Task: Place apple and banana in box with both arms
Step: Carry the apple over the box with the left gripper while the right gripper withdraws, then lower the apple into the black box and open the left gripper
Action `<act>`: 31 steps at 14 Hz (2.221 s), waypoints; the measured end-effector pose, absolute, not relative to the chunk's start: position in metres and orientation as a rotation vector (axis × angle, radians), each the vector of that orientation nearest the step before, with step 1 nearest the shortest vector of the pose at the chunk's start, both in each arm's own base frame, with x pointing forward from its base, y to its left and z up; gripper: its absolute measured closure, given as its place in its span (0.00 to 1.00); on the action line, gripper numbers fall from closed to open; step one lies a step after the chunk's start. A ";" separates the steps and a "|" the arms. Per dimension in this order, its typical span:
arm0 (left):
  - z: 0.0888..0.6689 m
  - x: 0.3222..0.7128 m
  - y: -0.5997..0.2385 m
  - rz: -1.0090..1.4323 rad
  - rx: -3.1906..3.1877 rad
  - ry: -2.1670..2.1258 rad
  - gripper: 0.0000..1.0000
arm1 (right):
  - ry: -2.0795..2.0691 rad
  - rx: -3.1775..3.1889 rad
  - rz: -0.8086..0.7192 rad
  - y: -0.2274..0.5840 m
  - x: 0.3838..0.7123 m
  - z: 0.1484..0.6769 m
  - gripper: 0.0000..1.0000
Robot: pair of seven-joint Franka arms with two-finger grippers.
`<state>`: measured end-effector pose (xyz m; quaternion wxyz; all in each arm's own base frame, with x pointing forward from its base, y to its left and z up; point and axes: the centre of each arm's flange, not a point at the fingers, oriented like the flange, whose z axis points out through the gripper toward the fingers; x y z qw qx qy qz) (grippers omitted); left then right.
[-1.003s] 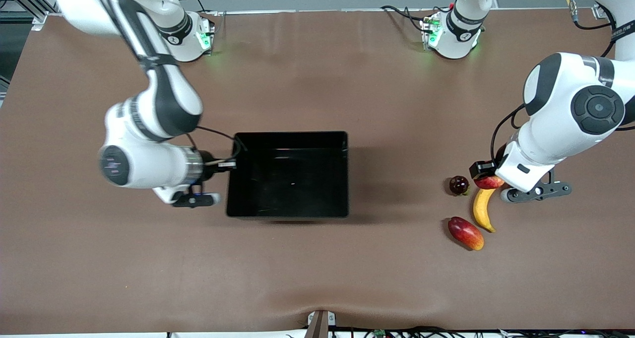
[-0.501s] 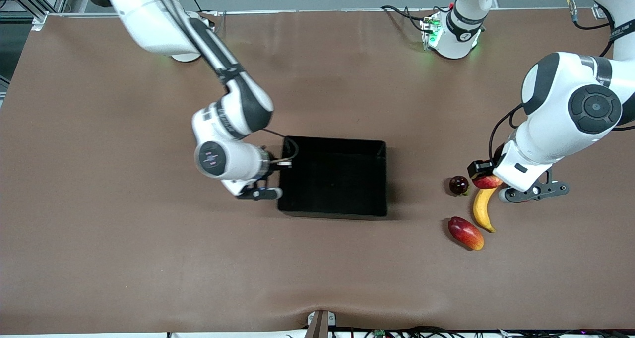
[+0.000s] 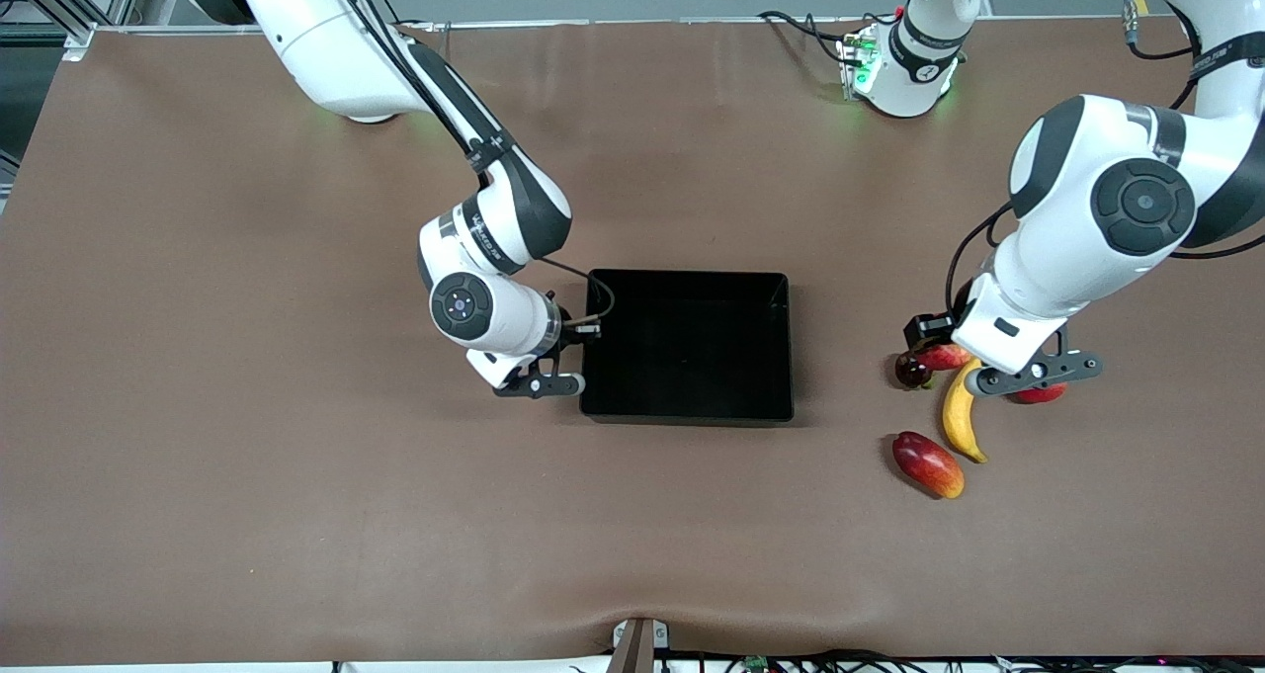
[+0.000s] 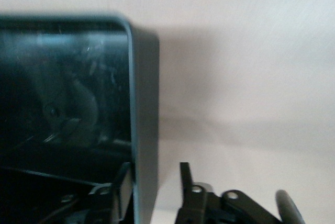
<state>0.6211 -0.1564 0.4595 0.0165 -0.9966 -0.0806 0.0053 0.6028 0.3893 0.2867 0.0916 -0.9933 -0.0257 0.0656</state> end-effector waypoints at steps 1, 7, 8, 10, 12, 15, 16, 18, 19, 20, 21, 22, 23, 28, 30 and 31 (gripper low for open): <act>0.459 0.619 -0.162 0.020 -3.098 -0.264 0.30 | -0.108 -2.979 0.169 0.386 0.609 0.309 0.39; 0.416 0.575 -0.290 0.125 -3.068 -0.379 0.30 | 0.065 -3.037 0.289 0.259 0.657 0.464 0.00; 0.404 0.566 -0.311 0.148 -3.059 -0.402 0.30 | 0.129 -3.035 0.296 0.226 0.663 0.481 0.00; 0.378 0.556 -0.339 0.180 -3.055 -0.426 0.30 | 0.256 -3.020 0.277 0.157 0.668 0.517 0.00; 0.351 0.556 -0.348 0.202 -3.068 -0.434 0.30 | 0.351 -3.004 0.236 0.102 0.660 0.561 0.00; 0.314 0.559 -0.356 0.215 -3.094 -0.479 0.30 | 0.373 -3.012 0.162 0.042 0.630 0.625 0.00; 0.304 0.560 -0.360 0.213 -3.106 -0.502 0.30 | 0.349 -3.037 0.147 0.026 0.619 0.640 0.00; 0.285 0.556 -0.370 0.213 -3.111 -0.501 0.30 | 0.337 -3.079 0.126 0.010 0.603 0.657 0.00; 0.276 0.553 -0.374 0.202 -3.098 -0.494 0.30 | 0.339 -3.089 0.126 0.010 0.596 0.659 0.00; 0.269 0.550 -0.377 0.187 -3.083 -0.496 0.30 | 0.345 -3.092 0.117 0.008 0.590 0.658 0.00; 0.261 0.549 -0.381 0.172 -3.075 -0.508 0.30 | 0.358 -3.092 0.102 0.004 0.585 0.654 0.00; 0.254 0.547 -0.385 0.159 -3.070 -0.517 0.30 | 0.368 -3.091 0.089 -0.001 0.580 0.649 0.00; 0.247 0.544 -0.388 0.143 -3.059 -0.510 0.30 | 0.363 -3.092 0.080 -0.006 0.575 0.644 0.00; 0.215 0.536 -0.387 0.127 -3.005 -0.451 0.30 | 0.303 -3.100 0.079 -0.020 0.554 0.634 0.00; 0.210 0.532 -0.385 0.138 -2.995 -0.450 0.30 | 0.290 -3.102 0.070 -0.017 0.550 0.638 0.00; 0.208 0.530 -0.385 0.132 -2.987 -0.461 0.30 | 0.284 -3.103 0.073 -0.015 0.548 0.639 0.00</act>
